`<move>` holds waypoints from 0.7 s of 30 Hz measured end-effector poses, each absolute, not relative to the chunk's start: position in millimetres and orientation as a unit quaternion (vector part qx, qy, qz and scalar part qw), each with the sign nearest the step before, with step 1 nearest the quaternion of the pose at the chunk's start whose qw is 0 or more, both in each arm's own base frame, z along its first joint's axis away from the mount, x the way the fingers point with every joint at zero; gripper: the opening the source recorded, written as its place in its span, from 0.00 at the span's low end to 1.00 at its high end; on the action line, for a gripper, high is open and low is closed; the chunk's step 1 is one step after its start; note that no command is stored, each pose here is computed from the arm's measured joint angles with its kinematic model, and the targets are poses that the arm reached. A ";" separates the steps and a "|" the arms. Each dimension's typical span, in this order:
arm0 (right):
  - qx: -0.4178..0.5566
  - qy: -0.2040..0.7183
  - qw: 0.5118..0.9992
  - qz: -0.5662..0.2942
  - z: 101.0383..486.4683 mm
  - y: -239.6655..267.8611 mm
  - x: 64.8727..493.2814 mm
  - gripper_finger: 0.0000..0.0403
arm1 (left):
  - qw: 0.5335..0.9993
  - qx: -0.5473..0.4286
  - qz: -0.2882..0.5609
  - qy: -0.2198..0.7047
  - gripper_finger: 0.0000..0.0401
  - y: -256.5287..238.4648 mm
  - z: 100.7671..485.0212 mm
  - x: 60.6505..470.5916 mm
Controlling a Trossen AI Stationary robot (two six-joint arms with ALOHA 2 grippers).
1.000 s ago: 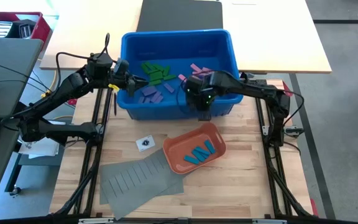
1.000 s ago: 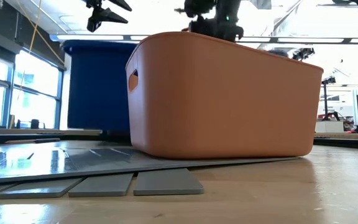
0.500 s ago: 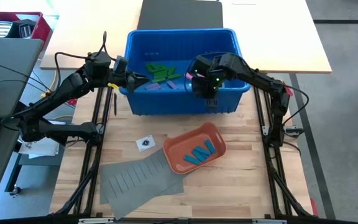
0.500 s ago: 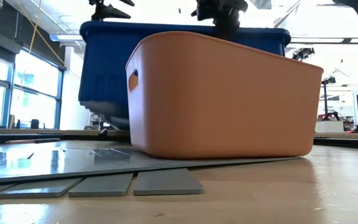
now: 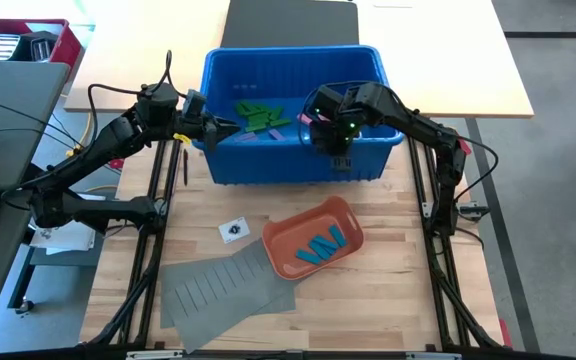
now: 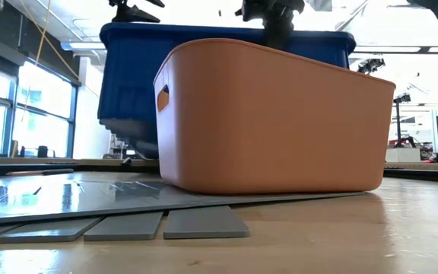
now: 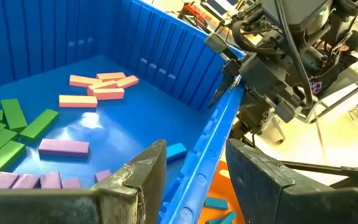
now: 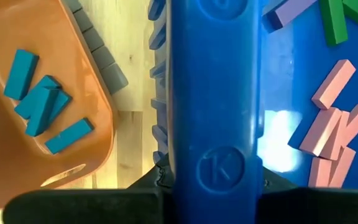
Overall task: Sort blocks
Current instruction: Adjust the blue bin
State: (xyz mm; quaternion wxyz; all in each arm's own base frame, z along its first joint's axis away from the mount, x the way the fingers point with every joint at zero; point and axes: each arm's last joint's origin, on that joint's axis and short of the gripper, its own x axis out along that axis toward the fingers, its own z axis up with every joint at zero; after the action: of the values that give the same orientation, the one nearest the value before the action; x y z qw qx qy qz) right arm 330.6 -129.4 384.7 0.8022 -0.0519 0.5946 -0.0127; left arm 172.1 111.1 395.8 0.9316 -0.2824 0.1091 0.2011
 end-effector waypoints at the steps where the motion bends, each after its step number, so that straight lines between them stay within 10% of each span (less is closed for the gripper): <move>1: -0.049 0.594 0.803 -0.017 384.9 -130.1 330.6 0.15 | 0.932 -0.282 0.201 0.109 0.39 111.0 395.8 172.1; 21: -0.037 0.596 0.802 -0.013 359.5 -122.2 363.5 0.15 | 0.931 -0.282 0.201 0.110 0.39 111.0 395.6 172.0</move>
State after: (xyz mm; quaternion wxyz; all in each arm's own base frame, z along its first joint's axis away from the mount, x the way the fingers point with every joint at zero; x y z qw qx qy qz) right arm 363.5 -122.2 359.5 0.8023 -0.0369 0.5957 -0.0131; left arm 172.0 111.0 395.6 0.9315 -0.2823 0.1103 0.2011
